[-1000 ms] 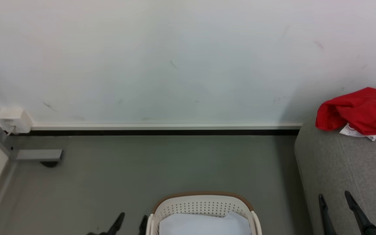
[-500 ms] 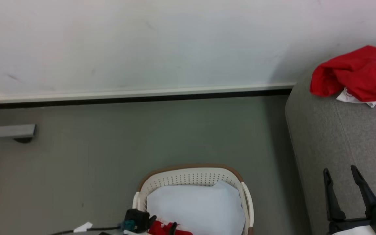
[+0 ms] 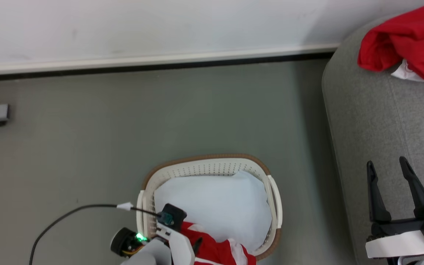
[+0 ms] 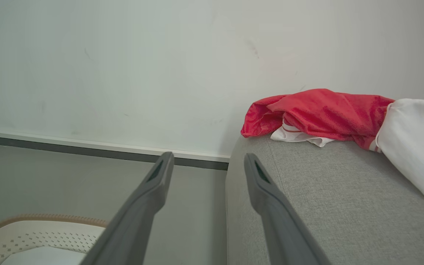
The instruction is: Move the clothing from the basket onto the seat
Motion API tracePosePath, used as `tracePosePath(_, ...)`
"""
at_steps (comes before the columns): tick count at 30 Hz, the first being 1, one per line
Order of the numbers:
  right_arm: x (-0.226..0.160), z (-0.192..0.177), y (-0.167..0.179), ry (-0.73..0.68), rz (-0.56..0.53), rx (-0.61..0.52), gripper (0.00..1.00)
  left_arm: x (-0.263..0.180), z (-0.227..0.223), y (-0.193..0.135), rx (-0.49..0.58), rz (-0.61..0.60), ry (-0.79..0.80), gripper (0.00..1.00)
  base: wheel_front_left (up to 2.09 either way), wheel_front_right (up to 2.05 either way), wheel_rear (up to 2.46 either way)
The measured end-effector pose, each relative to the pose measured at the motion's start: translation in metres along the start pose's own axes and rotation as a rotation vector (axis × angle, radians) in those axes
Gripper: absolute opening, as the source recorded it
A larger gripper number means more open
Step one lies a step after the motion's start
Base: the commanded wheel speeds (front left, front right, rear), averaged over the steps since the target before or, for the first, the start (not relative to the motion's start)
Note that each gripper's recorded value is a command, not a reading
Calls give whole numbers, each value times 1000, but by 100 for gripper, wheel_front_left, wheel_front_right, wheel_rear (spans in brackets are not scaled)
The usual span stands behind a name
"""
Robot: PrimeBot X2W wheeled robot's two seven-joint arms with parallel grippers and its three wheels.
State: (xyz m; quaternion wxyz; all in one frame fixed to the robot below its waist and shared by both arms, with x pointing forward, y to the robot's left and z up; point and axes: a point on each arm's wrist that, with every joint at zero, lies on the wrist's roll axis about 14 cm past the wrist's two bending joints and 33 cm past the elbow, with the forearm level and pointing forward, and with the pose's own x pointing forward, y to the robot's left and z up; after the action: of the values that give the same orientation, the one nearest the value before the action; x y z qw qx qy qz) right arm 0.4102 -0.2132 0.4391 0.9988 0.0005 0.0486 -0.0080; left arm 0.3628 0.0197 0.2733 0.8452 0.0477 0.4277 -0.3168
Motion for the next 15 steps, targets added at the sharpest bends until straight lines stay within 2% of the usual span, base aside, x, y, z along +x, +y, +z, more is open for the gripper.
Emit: tracePosePath(15,28,-40,-4,87,-10,-14,100,52,-36,8,146,-80,243,100,0,0,0)
